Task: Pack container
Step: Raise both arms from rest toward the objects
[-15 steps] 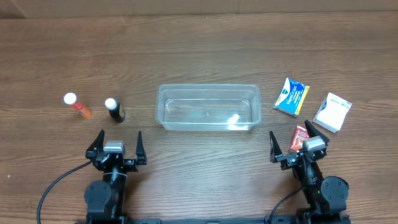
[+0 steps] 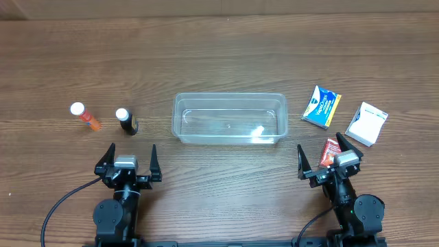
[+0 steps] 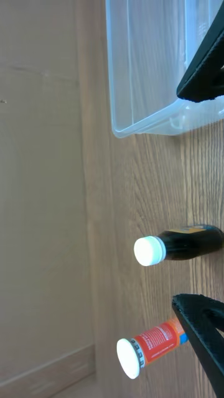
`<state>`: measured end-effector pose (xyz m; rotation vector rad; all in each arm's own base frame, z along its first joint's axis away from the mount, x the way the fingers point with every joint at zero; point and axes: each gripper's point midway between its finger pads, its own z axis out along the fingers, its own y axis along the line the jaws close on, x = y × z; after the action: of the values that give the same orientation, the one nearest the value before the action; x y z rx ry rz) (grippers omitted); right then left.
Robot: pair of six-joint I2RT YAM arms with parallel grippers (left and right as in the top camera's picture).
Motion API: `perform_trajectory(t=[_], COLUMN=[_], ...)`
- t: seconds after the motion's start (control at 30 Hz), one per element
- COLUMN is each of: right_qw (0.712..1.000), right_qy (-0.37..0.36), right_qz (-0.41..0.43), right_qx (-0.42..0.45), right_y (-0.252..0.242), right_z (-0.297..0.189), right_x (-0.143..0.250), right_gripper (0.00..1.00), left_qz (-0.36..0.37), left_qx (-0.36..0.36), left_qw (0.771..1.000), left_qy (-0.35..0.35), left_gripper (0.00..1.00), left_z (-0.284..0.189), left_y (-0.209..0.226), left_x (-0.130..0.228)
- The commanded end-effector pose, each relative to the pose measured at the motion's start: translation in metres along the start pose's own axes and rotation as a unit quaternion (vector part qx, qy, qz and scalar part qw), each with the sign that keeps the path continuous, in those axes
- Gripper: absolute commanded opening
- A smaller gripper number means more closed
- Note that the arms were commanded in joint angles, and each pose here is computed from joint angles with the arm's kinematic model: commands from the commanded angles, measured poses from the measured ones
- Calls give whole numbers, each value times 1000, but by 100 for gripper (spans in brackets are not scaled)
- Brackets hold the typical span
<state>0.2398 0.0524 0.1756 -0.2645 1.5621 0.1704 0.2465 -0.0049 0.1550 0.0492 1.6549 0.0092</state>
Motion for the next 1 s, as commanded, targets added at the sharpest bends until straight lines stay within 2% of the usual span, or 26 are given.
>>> perform_trajectory(t=[0.0, 0.7, 0.83, 0.9, 0.97], right_qw=[1000, 1000, 995, 992, 991], right_qy=[-3, -3, -4, -3, 2], right_qz=[1, 5, 103, 128, 133], right_qx=[-4, -5, -5, -5, -4], right_y=[2, 2, 2, 2, 2], right_z=[0, 0, 0, 0, 0], right_x=[1, 1, 1, 1, 1], right_gripper=[100, 100, 100, 100, 100], left_qz=[11, 9, -39, -59, -84], left_qx=[6, 6, 23, 58, 60], left_qw=[1000, 1000, 999, 997, 995], left_qy=[-5, -5, -10, -10, -1], left_gripper=[100, 100, 100, 100, 100], left_z=[0, -1, -1, -2, -3], left_y=[-2, -2, -8, -19, -20], left_x=[-1, -1, -4, -5, -6])
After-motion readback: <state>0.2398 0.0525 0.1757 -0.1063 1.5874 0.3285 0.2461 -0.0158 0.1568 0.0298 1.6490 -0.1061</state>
